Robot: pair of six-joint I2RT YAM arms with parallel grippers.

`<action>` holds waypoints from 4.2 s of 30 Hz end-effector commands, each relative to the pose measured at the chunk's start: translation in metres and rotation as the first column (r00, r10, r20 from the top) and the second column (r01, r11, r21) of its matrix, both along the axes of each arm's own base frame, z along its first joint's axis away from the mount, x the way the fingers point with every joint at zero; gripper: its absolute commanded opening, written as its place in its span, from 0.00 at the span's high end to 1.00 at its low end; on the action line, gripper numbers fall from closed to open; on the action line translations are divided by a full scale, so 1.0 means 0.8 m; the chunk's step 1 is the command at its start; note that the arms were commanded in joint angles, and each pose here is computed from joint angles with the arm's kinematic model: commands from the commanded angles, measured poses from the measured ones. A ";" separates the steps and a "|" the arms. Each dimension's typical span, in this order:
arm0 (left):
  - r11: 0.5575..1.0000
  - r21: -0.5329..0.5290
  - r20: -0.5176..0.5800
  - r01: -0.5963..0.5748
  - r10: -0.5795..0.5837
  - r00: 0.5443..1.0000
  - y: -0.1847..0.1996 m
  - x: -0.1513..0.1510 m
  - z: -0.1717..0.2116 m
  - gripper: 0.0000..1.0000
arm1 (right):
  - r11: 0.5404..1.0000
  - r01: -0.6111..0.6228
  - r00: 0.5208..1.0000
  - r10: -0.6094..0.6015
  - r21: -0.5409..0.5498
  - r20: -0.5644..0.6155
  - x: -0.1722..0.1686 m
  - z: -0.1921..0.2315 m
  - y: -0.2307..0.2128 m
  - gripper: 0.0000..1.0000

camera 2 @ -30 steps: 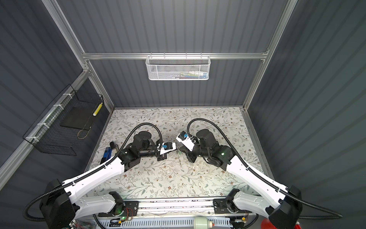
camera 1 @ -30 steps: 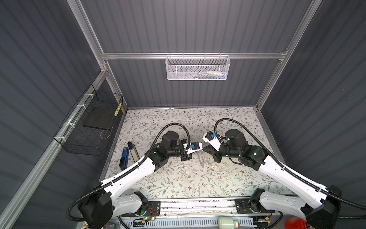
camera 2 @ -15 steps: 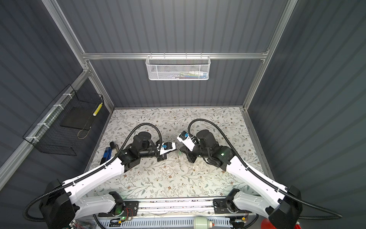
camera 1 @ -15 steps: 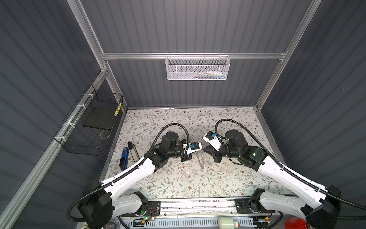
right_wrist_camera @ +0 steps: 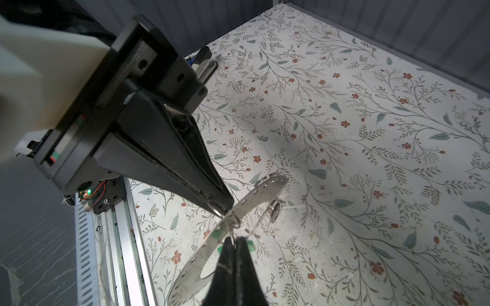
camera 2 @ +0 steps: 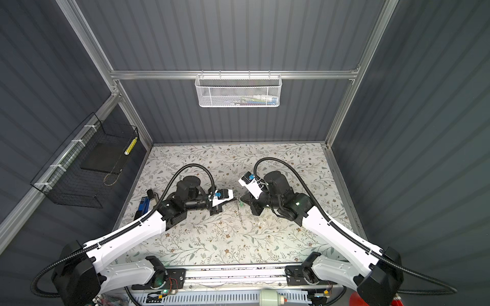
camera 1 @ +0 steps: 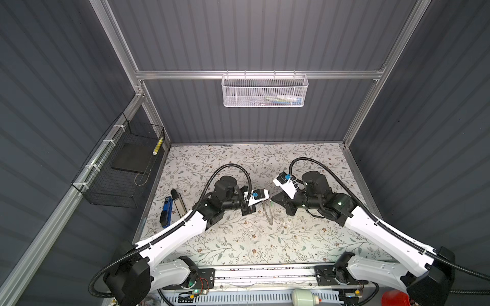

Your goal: Put the keys on the keyring

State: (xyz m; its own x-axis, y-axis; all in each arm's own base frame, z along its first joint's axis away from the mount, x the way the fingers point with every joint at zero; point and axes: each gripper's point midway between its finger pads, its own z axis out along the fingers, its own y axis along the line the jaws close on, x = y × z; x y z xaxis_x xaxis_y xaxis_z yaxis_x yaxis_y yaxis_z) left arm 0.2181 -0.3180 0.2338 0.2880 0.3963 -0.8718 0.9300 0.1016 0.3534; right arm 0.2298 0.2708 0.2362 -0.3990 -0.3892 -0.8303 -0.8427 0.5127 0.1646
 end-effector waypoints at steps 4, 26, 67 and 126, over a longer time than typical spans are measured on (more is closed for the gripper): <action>0.994 -0.071 0.063 0.088 -0.084 0.994 -0.013 -0.011 0.037 1.00 | 0.983 0.175 0.983 -0.178 -0.060 -0.053 0.034 -0.015 -0.020 1.00; 0.943 -0.262 -0.008 0.204 -0.214 0.977 -0.007 -0.024 0.064 1.00 | 0.994 -0.058 0.994 0.066 0.097 -0.084 -0.008 -0.022 -0.017 1.00; 0.920 -0.299 -0.008 0.254 -0.268 0.963 -0.022 -0.018 0.077 1.00 | 0.954 -0.255 0.954 0.221 0.160 0.203 -0.036 0.096 -0.030 0.61; 0.967 0.027 0.031 0.251 -0.252 0.967 -0.025 -0.022 0.051 0.65 | 0.957 -0.274 0.949 0.285 -0.092 0.134 -0.031 0.041 -0.019 1.00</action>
